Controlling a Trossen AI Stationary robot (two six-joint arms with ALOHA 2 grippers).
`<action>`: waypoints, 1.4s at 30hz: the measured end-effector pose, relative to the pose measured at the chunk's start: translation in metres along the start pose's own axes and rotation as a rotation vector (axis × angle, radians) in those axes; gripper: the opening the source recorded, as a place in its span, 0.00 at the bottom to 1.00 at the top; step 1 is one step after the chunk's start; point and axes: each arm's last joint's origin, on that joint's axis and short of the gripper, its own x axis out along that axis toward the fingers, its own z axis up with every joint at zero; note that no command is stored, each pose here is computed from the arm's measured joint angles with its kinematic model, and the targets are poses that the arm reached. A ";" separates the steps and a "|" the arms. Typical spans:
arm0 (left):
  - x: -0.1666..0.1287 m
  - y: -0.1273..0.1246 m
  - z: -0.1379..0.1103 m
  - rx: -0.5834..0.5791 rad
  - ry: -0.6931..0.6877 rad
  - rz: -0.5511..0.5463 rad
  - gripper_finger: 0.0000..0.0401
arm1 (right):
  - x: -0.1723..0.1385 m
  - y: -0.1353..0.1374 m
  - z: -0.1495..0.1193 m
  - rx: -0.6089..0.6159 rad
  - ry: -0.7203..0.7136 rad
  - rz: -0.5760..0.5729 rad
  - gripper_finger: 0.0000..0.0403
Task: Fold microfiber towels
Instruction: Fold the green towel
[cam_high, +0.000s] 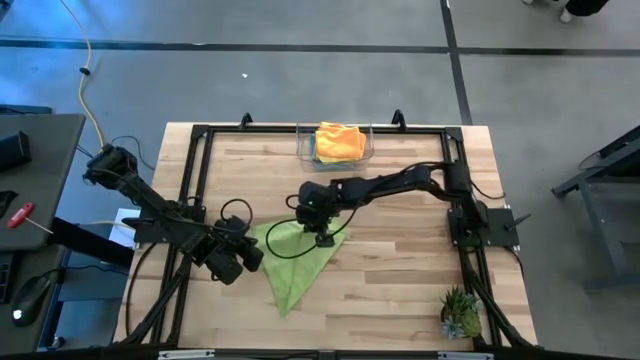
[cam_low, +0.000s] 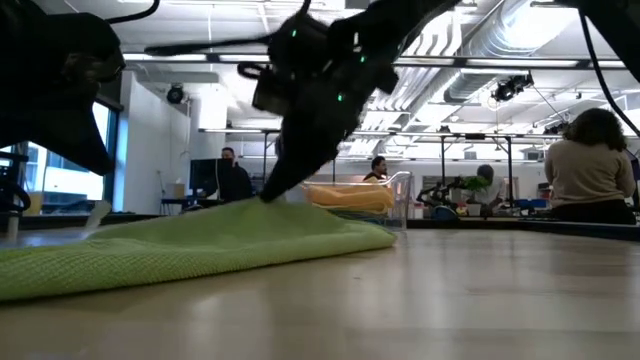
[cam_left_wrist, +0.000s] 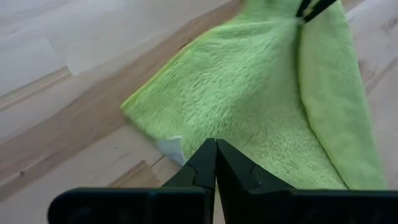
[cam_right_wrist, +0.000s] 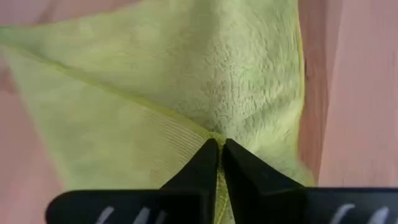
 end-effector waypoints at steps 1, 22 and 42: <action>0.000 0.000 0.000 0.004 0.002 0.000 0.00 | -0.004 0.001 0.002 0.007 -0.006 -0.001 0.04; 0.087 0.004 0.000 0.015 -0.067 0.007 0.00 | -0.011 0.023 0.007 0.038 0.031 -0.026 0.04; 0.107 0.032 -0.001 -0.149 -0.199 0.068 0.00 | -0.076 0.041 0.014 0.160 0.072 0.022 0.24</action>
